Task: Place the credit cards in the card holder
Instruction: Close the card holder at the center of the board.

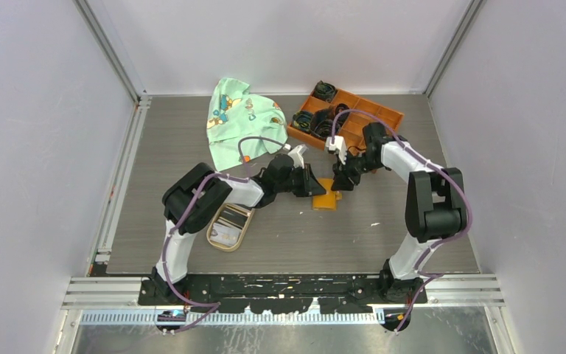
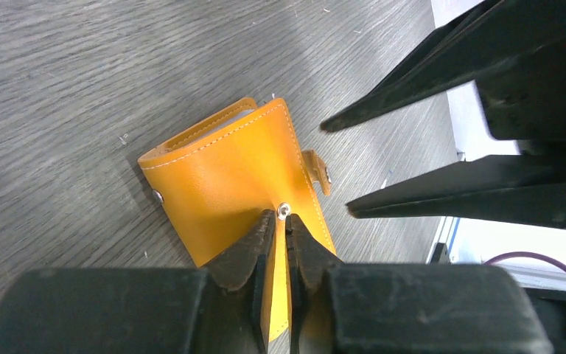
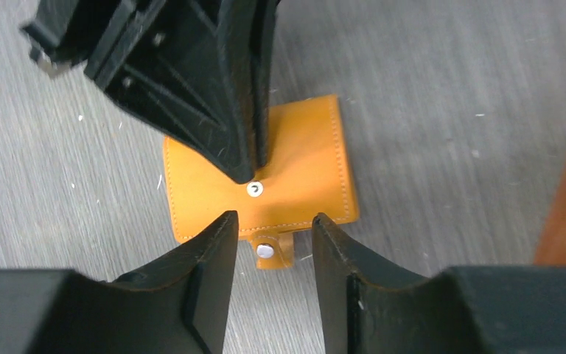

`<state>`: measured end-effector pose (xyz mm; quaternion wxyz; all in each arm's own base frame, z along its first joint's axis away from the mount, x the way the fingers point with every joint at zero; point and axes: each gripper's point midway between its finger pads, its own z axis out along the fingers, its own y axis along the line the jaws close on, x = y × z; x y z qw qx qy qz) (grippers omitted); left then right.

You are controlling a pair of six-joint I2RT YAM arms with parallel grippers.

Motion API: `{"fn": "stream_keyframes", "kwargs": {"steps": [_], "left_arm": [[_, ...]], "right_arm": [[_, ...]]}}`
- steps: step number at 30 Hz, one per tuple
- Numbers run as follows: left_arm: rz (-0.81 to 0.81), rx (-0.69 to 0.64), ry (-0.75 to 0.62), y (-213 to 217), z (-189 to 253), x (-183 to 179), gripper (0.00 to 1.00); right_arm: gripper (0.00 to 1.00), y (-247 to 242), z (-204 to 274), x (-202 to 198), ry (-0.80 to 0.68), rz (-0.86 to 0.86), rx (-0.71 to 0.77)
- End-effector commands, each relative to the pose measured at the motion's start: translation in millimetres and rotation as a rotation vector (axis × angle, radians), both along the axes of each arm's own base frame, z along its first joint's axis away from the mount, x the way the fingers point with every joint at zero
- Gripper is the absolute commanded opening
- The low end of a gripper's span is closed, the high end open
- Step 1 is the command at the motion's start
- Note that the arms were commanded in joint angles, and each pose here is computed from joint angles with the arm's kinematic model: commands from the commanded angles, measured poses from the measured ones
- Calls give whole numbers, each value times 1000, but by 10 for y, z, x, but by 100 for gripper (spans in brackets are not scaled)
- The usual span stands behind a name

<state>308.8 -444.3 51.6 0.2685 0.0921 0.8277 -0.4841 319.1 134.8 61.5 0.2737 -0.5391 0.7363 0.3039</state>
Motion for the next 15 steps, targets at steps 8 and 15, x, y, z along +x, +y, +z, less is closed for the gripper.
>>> {"fn": "stream_keyframes", "kwargs": {"steps": [8, 15], "left_arm": [[37, -2, -93, 13, 682, 71, 31], [80, 151, -193, 470, 907, -33, 33]], "right_arm": [[53, -88, 946, 95, -73, -315, 107], [40, -260, 814, 70, 156, -628, 39]]}}
